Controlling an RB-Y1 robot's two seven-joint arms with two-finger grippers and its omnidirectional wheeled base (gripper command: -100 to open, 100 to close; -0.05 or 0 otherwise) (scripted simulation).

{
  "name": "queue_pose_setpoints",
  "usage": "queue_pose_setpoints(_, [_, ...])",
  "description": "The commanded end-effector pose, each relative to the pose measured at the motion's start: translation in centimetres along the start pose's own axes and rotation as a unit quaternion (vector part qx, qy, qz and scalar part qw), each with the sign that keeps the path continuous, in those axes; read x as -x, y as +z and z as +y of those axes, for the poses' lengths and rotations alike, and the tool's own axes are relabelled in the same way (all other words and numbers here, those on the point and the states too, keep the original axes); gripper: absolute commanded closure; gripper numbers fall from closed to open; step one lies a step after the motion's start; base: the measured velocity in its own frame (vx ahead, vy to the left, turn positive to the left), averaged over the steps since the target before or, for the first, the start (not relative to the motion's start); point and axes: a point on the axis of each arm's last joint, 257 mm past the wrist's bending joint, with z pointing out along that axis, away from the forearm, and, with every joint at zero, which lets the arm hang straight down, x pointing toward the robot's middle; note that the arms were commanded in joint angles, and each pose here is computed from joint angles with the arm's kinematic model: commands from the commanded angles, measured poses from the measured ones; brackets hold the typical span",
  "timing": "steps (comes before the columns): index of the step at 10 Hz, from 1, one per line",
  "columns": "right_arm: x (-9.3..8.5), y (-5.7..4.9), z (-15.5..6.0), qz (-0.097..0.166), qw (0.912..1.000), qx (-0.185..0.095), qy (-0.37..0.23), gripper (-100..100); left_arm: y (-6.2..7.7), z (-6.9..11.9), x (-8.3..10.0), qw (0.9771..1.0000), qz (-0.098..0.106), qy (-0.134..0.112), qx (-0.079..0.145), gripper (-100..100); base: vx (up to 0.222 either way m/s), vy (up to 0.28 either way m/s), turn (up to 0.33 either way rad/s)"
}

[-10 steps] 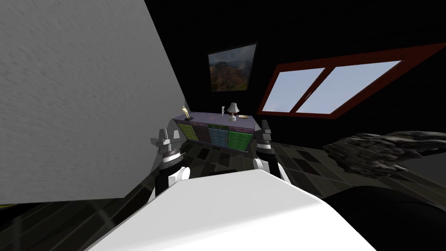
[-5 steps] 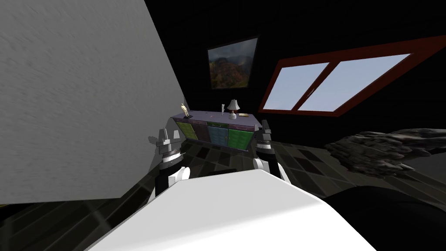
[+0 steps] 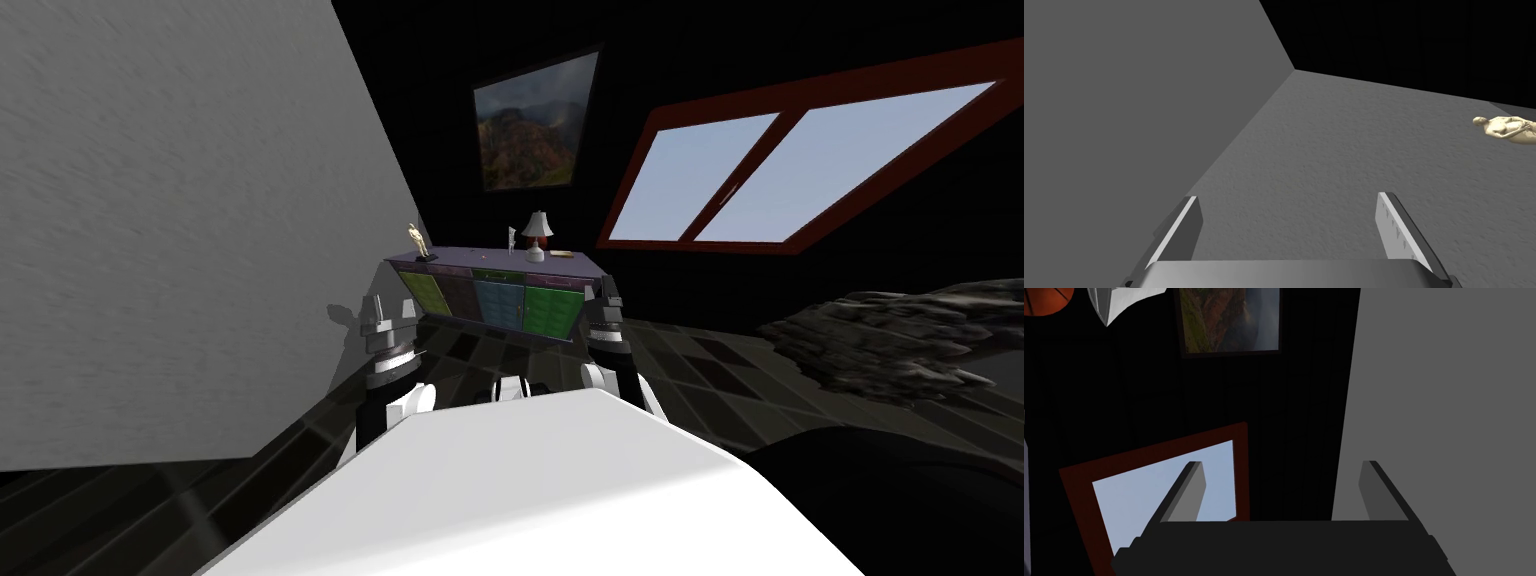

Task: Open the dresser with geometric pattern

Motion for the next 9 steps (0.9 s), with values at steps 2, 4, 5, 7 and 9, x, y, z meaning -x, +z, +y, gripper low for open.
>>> queue_pose_setpoints(2, [0.0,0.0,0.0,0.0,1.0,0.0,0.0,0,-0.3,1.3,-0.9,0.9992,0.037,0.016,0.004,-100,0.051,0.001,-0.02])
queue_pose_setpoints(4, [0.0,0.0,0.0,0.0,1.0,0.0,0.0,0,-0.7,3.0,-1.4,0.9978,0.058,0.029,0.01,-100,0.108,-0.004,-0.052])
queue_pose_setpoints(5, [0.0,0.0,0.0,0.0,1.0,0.0,0.0,0,-0.9,3.7,-1.5,0.9973,0.064,0.033,0.012,-100,0.105,-0.003,-0.035])
queue_pose_setpoints(7, [0.0,0.0,0.0,0.0,1.0,0.0,0.0,0,-1.4,5.0,-1.7,0.9964,0.073,0.042,0.016,-100,0.101,-0.005,-0.037])
queue_pose_setpoints(9, [0.0,0.0,0.0,0.0,1.0,0.0,0.0,0,-1.8,6.4,-1.8,0.9954,0.08,0.049,0.02,-100,0.105,0.0,-0.043])
